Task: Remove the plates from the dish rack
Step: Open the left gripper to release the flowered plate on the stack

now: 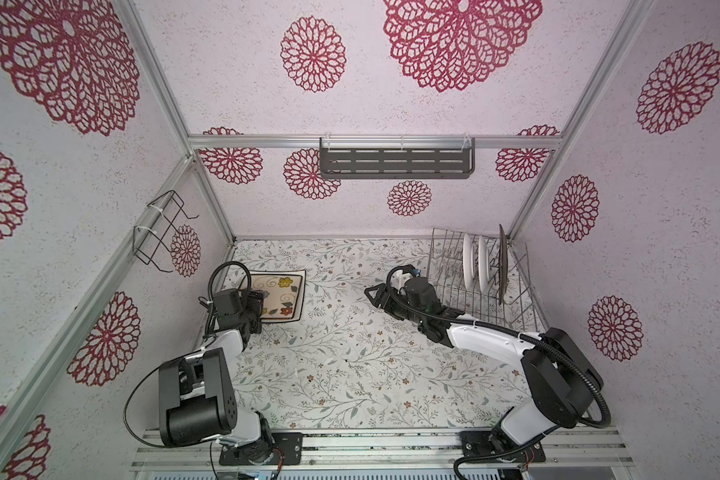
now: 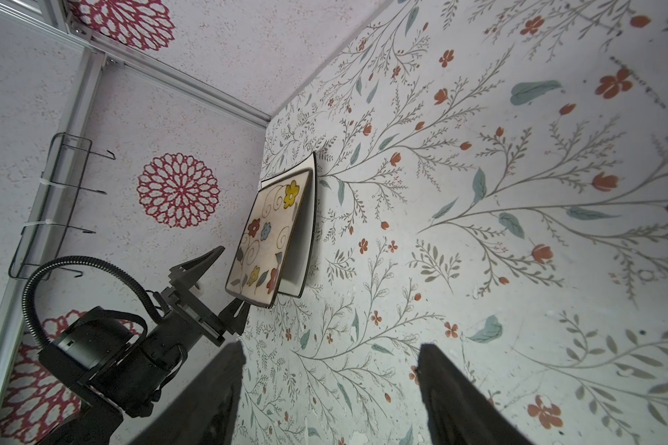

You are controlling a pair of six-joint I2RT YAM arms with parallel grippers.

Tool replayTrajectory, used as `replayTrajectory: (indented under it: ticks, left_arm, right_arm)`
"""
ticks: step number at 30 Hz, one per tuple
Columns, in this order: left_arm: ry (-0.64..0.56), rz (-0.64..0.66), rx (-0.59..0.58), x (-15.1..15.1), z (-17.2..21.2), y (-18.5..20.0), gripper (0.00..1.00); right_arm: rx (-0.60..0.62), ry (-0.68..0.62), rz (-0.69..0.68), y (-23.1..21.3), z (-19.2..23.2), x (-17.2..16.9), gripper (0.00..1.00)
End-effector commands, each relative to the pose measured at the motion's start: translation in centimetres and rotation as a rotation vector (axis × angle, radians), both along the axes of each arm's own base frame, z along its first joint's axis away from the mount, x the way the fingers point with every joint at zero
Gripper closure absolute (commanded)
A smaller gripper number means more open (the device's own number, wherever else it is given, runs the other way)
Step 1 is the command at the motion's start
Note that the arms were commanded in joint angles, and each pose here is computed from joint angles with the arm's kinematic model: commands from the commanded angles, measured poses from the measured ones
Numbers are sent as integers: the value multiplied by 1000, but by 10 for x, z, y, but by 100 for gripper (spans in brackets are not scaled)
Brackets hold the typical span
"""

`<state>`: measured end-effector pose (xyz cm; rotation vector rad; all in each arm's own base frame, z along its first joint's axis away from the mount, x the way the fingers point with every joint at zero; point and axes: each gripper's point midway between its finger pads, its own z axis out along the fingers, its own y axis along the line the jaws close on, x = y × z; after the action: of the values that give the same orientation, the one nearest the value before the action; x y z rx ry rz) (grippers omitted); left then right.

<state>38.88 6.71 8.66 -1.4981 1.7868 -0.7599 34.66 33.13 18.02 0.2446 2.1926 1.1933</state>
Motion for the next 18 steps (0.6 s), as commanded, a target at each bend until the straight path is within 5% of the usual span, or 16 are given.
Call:
replayTrajectory:
  ticks: [1,18]
  left_arm:
    - [-59,-36,54,16,22,-2,6]
    - [67,-38,119,10,11,1,3]
  right_arm:
    - [22,-9,2,4,5,0,26]
    - [24,-7,10,6,6,0,26]
